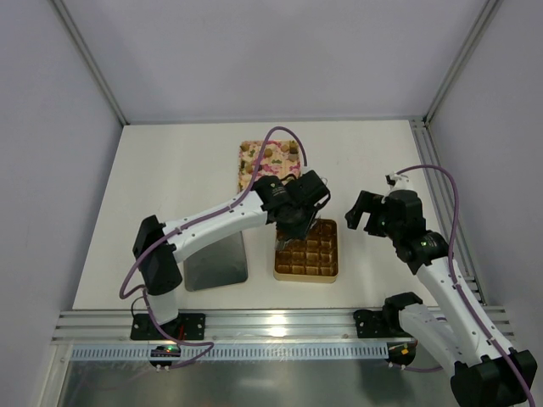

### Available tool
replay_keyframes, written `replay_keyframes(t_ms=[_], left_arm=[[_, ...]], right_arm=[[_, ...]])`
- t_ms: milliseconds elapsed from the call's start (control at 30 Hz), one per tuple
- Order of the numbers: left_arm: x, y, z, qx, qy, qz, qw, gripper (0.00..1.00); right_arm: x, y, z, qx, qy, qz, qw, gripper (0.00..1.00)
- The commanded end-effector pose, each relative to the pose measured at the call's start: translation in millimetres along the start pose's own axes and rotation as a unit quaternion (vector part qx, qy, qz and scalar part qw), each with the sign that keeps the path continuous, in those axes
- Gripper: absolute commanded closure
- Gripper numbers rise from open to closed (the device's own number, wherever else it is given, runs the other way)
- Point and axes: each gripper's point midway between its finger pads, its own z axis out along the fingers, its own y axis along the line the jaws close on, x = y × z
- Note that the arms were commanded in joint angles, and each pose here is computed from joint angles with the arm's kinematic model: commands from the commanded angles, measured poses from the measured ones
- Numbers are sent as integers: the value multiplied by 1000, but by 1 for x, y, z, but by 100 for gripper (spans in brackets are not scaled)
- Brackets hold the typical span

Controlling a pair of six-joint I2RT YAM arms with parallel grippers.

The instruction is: Pack the chocolate

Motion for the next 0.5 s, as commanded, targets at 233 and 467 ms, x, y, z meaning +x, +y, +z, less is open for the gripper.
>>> replay_keyframes(t_ms=[233,467], left_arm=[[-12,-13,-6,22,-26,-4,999,60],[-33,-11,-33,21,-71,-9,997,62]], right_arm=[[-5,-1,-4,4,-12,4,1000,0],[-7,1,-7,1,-17,3,1000,0]])
